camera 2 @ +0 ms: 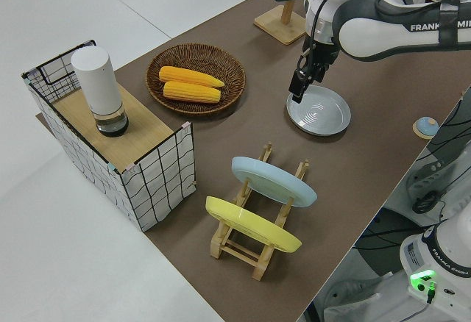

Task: Pick gray plate from table and place it on lower plate rack with left arm
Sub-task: 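Move the left gripper toward the rim of the gray plate, then close the left gripper on the gray plate's rim nearest it, then lift the gray plate with the left gripper toward the wooden rack, then lower the gray plate upright into the rack's lower slot with left gripper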

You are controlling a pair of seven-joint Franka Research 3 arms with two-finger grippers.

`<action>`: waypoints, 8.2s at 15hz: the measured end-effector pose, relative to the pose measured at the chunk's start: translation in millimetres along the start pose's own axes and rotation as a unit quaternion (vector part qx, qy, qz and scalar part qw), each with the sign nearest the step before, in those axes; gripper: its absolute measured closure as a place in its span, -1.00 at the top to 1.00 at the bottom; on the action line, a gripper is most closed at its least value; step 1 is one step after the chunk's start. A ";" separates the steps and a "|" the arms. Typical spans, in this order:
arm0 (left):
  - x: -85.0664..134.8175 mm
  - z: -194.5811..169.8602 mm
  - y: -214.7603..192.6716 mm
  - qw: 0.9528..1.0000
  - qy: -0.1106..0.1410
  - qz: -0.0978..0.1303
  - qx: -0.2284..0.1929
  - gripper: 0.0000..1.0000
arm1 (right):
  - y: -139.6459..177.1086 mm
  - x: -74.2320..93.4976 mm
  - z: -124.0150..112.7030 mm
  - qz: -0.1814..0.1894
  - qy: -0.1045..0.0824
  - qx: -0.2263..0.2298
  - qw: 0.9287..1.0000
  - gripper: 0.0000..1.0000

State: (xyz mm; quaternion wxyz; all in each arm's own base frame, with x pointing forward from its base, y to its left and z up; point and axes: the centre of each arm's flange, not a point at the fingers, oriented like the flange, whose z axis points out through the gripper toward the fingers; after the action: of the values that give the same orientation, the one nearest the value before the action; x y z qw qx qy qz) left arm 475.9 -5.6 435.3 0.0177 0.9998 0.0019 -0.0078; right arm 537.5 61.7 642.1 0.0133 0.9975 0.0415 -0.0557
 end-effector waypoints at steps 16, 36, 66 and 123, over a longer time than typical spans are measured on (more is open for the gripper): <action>-30.0 122.2 -0.4 1.000 -0.001 -0.004 -0.001 0.99 | 0.0 0.0 0.0 0.000 0.000 0.000 1.000 0.97; -26.5 131.3 6.4 1.000 0.000 -0.014 -0.003 -0.91 | 0.0 0.0 0.0 0.000 0.000 0.000 1.000 0.97; 28.3 -85.6 11.4 0.997 -0.078 -0.003 0.005 -0.95 | 0.0 0.0 0.0 0.000 0.000 0.000 1.000 0.97; 11.9 52.4 -16.1 0.849 -0.190 -0.069 0.488 0.72 | 0.0 0.0 0.0 0.000 0.000 0.000 1.000 0.97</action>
State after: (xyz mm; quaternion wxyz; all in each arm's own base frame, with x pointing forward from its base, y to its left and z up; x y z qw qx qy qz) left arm 486.9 8.6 382.2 -0.4728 0.8562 0.0637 -0.1983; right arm 537.5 61.7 642.1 0.0133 0.9975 0.0415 -0.0557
